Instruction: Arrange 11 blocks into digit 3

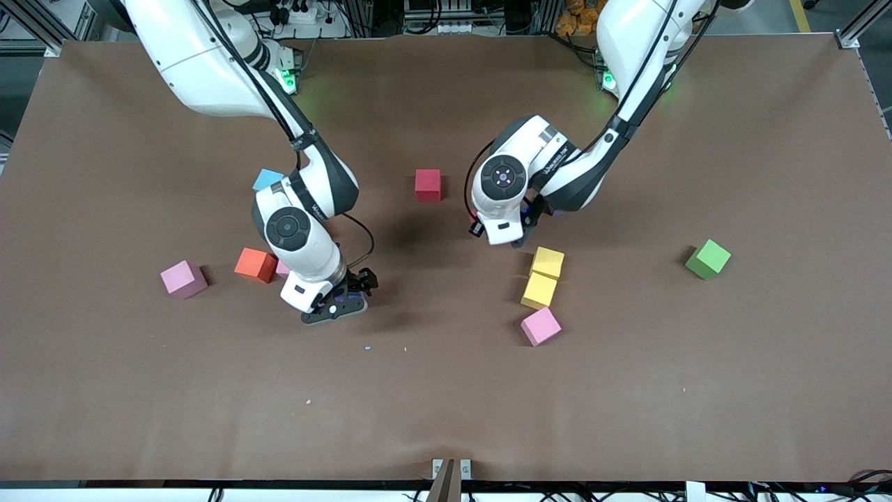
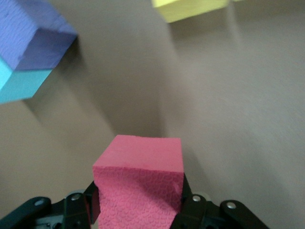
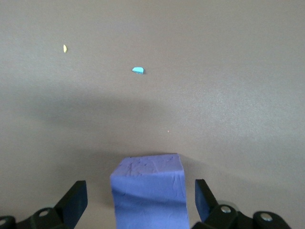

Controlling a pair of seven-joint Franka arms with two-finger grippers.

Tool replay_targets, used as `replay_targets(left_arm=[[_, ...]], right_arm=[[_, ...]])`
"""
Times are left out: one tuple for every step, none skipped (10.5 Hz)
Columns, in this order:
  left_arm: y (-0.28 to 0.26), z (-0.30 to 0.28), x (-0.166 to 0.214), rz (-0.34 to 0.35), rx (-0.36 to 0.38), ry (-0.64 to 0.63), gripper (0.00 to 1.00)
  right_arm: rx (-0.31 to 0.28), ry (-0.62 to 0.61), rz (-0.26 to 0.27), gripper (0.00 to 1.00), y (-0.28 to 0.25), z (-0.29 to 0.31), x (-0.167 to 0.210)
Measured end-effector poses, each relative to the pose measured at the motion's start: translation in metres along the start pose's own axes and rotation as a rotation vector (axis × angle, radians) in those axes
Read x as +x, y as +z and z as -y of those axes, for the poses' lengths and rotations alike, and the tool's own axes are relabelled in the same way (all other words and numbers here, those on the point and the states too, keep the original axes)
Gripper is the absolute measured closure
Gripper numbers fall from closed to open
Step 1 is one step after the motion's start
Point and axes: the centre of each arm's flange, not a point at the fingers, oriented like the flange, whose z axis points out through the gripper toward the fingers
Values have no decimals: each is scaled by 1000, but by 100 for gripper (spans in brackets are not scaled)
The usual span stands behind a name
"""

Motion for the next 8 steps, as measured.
replay_targets(left_arm=[[3, 7, 0, -2, -8, -103, 38], [2, 14, 0, -3, -23, -214, 38], [-1, 19, 1, -2, -37, -300, 38], [-4, 22, 2, 12, -59, -387, 38], [-9, 19, 4, 53, -99, -498, 38], [-13, 14, 5, 93, -142, -596, 38], [-16, 11, 4, 121, -172, -656, 38], [-17, 10, 3, 136, -188, -677, 39]], right_arm=[[-6, -9, 0, 0, 5, 0, -1], [-11, -16, -1, 0, 6, 0, -2], [-15, -22, -3, 0, 6, 0, -2], [-17, -24, -4, 0, 6, 0, -2], [-18, -25, -1, 0, 8, 0, -3], [-19, -24, 8, 11, 12, -1, -6], [-21, -25, 19, 13, 18, -2, -11], [-31, -32, 28, 26, 24, -4, -15]])
